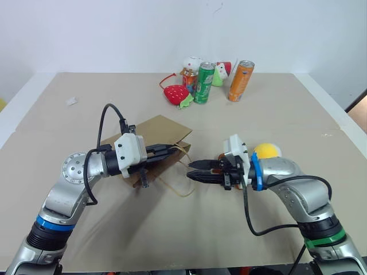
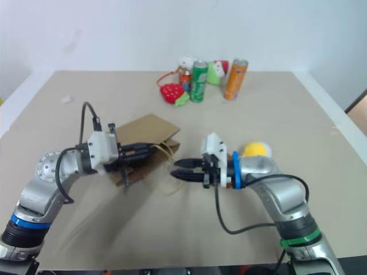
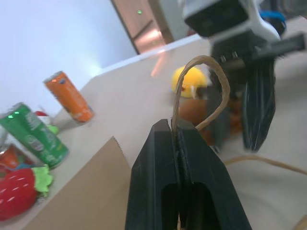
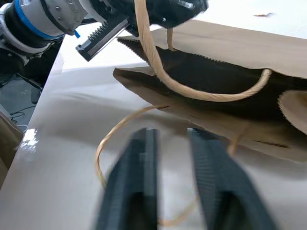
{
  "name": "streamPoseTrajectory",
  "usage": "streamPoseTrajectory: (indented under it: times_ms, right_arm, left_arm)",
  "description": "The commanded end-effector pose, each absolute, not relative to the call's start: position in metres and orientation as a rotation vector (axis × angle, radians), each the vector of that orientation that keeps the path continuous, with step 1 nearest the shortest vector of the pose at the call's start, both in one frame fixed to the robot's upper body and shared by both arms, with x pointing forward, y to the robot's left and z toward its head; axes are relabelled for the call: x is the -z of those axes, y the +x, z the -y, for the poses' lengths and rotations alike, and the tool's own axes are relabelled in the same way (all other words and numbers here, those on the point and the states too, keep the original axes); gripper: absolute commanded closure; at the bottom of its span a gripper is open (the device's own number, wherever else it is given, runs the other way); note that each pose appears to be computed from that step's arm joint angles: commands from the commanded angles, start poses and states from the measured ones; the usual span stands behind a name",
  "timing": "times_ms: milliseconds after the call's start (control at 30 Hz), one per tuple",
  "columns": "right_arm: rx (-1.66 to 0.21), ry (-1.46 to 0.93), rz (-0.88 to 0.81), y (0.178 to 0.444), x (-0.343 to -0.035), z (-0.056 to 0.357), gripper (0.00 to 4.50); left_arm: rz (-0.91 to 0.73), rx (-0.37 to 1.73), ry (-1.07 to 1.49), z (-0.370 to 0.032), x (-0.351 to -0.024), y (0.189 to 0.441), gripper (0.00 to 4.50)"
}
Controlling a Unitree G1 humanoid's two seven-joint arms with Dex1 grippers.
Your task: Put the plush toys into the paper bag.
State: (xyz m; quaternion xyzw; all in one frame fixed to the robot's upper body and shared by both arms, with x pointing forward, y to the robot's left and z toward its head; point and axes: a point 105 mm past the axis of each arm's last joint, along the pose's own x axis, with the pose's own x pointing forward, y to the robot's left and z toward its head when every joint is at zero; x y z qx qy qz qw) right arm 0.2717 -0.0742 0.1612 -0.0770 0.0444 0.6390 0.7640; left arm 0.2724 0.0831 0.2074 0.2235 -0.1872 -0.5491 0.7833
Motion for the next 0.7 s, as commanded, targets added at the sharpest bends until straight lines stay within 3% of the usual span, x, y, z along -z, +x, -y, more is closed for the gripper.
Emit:
streamPoseTrajectory:
  times_ms: [33, 367, 700]
  right_arm:
    - [-1.358, -0.187, -0.011, 0.284, -0.171, 0.055, 4.41]
    - [-1.27, -0.186, 0.048, 0.31, -0.167, 0.009, 4.41]
    - [-1.169, -0.27, -0.05, 0.329, -0.121, -0.007, 4.41]
  left_arm:
    - [0.488, 1.132, 0.477, -0.083, -0.228, 0.27, 4.5]
    - [0.508, 1.099, 0.447, -0.076, -0.231, 0.271, 4.5]
    - [0.562, 0.978, 0.412, -0.077, -0.248, 0.284, 4.5]
